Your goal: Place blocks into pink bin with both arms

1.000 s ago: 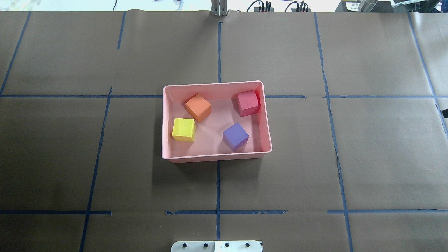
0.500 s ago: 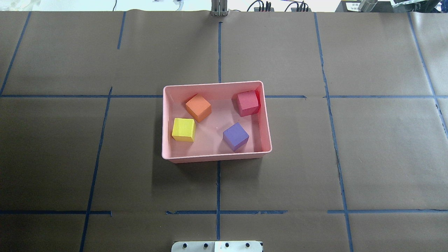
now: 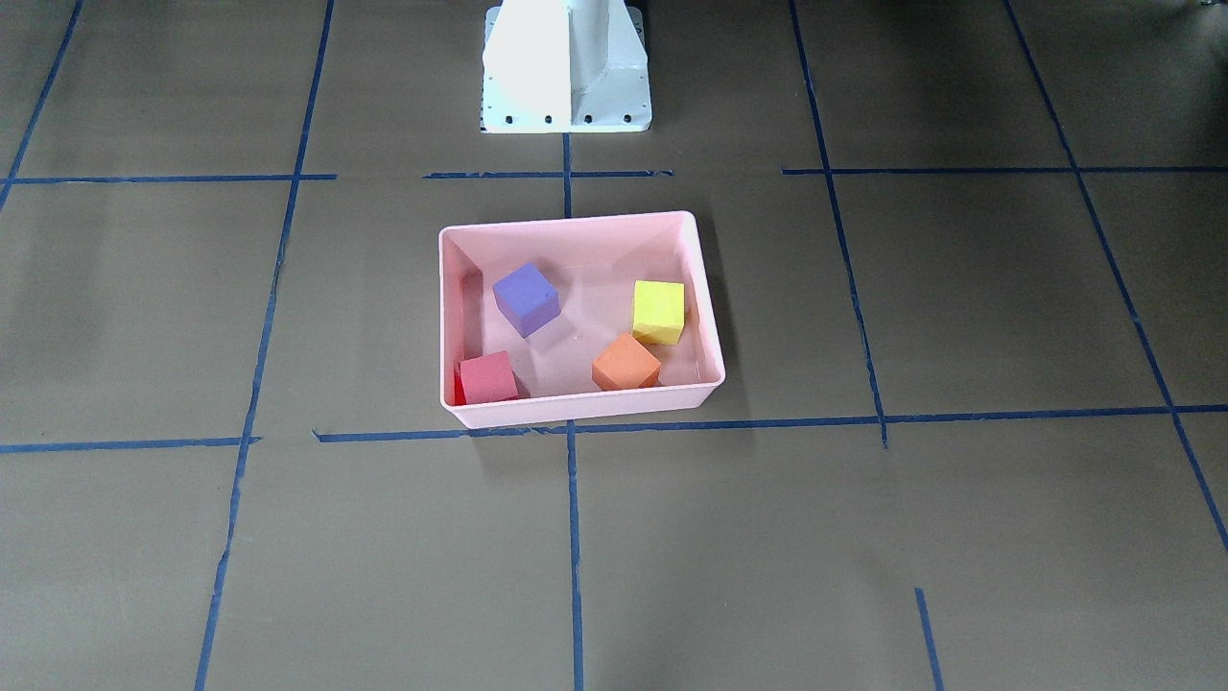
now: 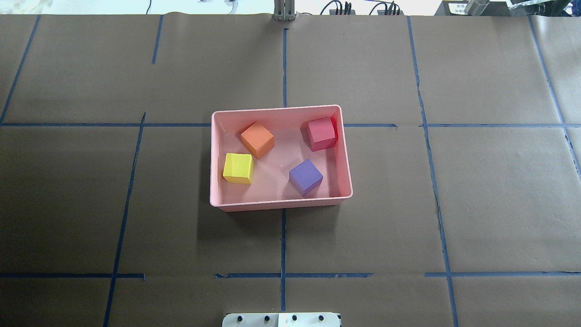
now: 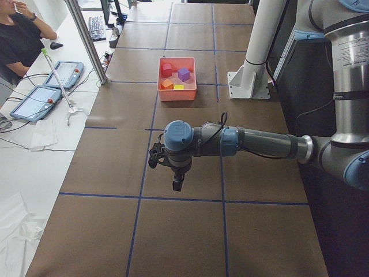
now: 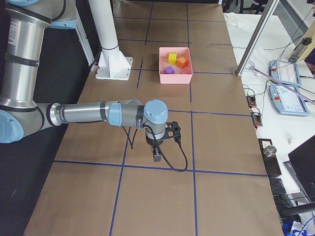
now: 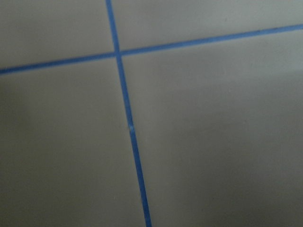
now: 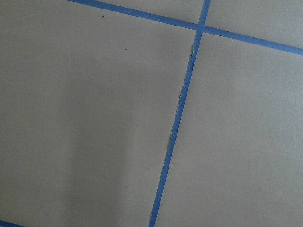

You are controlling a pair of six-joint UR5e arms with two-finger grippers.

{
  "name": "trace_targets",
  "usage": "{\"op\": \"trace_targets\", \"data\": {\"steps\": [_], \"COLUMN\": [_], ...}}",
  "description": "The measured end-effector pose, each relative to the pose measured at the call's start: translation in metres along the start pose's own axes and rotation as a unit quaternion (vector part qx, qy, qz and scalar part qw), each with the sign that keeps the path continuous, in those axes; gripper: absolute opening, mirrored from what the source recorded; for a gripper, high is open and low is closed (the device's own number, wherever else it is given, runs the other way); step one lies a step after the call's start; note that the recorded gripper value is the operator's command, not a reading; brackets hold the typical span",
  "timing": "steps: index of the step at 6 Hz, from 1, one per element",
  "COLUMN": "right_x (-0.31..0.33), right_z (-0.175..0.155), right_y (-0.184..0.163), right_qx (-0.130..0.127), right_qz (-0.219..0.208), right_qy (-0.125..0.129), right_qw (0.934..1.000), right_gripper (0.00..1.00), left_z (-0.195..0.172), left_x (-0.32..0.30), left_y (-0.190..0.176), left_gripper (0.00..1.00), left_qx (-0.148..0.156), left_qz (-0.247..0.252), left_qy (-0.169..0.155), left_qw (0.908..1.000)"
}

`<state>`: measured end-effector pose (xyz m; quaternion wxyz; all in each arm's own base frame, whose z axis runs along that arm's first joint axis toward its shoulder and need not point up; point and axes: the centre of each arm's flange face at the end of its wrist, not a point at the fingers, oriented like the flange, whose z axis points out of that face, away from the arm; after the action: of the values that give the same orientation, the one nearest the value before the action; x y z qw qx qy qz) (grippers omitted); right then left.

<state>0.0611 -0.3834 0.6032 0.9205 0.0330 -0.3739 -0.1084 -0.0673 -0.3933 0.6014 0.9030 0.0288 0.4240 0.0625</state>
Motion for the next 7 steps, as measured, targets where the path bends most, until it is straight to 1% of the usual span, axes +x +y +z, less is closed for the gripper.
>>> {"op": "trace_targets", "data": {"steps": [2,3,4,5,6,7], "right_x": [0.001,0.004,0.007,0.007,0.004,0.001], "right_z": [0.001,0.004,0.007,0.008,0.006,0.004], "right_y": [0.0,0.001,0.001,0.001,0.001,0.0], "right_qx": [0.0,-0.003,-0.006,-0.006,-0.003,0.0], "right_qz": [0.0,0.002,0.005,0.006,0.005,0.004], "right_qy": [0.001,0.001,0.0,-0.003,-0.009,-0.014], "right_qw": [1.0,1.0,1.0,1.0,0.9999,0.9999], "right_gripper": [1.0,1.0,1.0,1.0,1.0,1.0], "left_z": [-0.002,-0.009,-0.015,-0.017,-0.017,-0.017], "left_x": [0.001,0.009,0.015,0.015,0.013,0.013], "left_y": [0.012,0.014,0.015,0.017,0.018,0.018], "left_gripper": [1.0,1.0,1.0,1.0,1.0,1.0], "left_qx": [-0.005,-0.015,-0.026,-0.033,-0.036,-0.035], "left_qz": [-0.012,-0.024,-0.034,-0.037,-0.037,-0.036], "left_qy": [0.0,0.001,-0.006,-0.019,-0.028,-0.03], "left_qw": [0.9999,0.9996,0.9991,0.9986,0.9983,0.9983]}}
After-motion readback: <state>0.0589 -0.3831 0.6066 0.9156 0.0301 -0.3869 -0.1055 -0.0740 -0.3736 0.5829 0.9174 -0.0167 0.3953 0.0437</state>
